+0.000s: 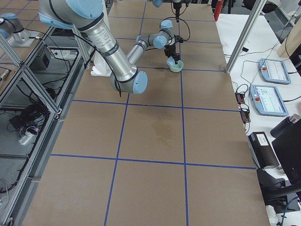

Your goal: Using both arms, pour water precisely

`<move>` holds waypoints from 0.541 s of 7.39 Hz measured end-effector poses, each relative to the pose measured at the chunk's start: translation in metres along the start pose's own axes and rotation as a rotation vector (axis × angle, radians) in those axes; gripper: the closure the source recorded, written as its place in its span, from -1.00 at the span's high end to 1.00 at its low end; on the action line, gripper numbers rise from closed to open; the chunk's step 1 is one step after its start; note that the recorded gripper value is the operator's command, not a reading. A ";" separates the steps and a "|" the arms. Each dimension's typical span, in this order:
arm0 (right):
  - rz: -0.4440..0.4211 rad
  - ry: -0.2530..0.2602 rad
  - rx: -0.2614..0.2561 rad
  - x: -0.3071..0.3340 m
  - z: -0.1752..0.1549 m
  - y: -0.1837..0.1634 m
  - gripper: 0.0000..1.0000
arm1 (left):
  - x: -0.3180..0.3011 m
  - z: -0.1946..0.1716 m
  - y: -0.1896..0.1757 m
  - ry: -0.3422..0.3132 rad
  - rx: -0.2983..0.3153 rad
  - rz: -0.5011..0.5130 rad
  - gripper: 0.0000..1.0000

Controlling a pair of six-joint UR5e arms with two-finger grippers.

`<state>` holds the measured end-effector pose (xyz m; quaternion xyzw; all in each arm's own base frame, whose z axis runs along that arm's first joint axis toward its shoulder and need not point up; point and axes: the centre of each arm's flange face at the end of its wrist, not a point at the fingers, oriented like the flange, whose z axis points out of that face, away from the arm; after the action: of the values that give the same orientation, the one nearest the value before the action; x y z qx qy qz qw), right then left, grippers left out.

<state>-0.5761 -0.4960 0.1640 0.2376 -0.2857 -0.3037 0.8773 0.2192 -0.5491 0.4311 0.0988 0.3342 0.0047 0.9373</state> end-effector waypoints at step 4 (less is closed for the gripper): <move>-0.017 0.067 -0.155 -0.009 0.010 -0.022 -1.00 | 0.000 0.001 0.000 0.000 -0.001 -0.002 1.00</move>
<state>-0.5976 -0.5079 0.1552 0.1815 -0.2296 -0.3244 0.8995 0.2196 -0.5493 0.4315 0.0980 0.3341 0.0038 0.9374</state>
